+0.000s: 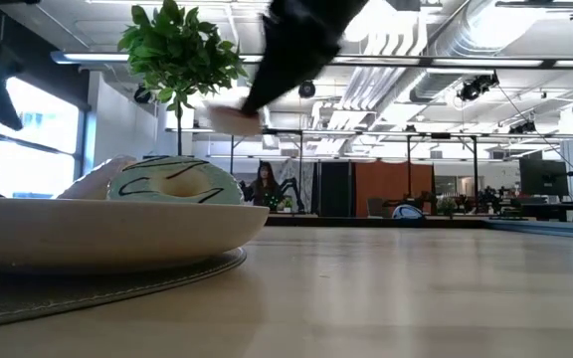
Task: Pick & Place donuts
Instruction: Put the small pink donut on the white plate
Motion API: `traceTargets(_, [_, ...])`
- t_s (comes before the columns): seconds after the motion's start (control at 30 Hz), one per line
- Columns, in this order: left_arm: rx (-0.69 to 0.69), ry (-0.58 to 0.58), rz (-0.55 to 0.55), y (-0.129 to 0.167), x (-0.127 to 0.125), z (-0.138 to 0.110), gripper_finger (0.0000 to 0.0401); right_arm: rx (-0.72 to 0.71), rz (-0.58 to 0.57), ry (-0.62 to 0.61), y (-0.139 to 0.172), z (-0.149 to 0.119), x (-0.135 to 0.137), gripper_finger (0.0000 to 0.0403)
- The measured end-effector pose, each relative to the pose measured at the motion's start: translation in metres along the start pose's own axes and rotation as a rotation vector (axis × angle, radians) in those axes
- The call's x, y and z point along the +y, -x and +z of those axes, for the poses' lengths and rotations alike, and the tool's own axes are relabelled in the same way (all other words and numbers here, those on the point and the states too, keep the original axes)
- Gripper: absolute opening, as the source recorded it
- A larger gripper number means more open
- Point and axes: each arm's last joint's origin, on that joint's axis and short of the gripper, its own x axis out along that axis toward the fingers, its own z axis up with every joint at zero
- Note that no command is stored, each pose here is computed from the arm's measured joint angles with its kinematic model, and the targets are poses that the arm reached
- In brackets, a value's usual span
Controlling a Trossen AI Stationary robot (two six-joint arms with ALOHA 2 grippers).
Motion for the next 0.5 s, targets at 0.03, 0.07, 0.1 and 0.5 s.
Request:
traceTargets(0.03, [-0.039,0.010,0.003,0.000,-0.001,0.002,0.0156,-0.048,0.026,0.020,-0.003,0.002,-0.001,0.0008])
traceTargets(0.07, [-0.078,0.021,0.007,0.000,-0.002,0.003,0.0156,-0.096,0.058,0.030,-0.007,0.004,-0.002,0.0006])
traceTargets(0.1, [-0.112,0.031,0.010,0.000,-0.003,0.005,0.0156,-0.145,0.087,0.033,-0.010,0.005,-0.003,0.0004])
traceTargets(0.5, [-0.365,0.077,0.089,0.000,-0.004,0.017,0.0156,-0.357,0.133,0.018,-0.022,0.010,-0.015,0.0004])
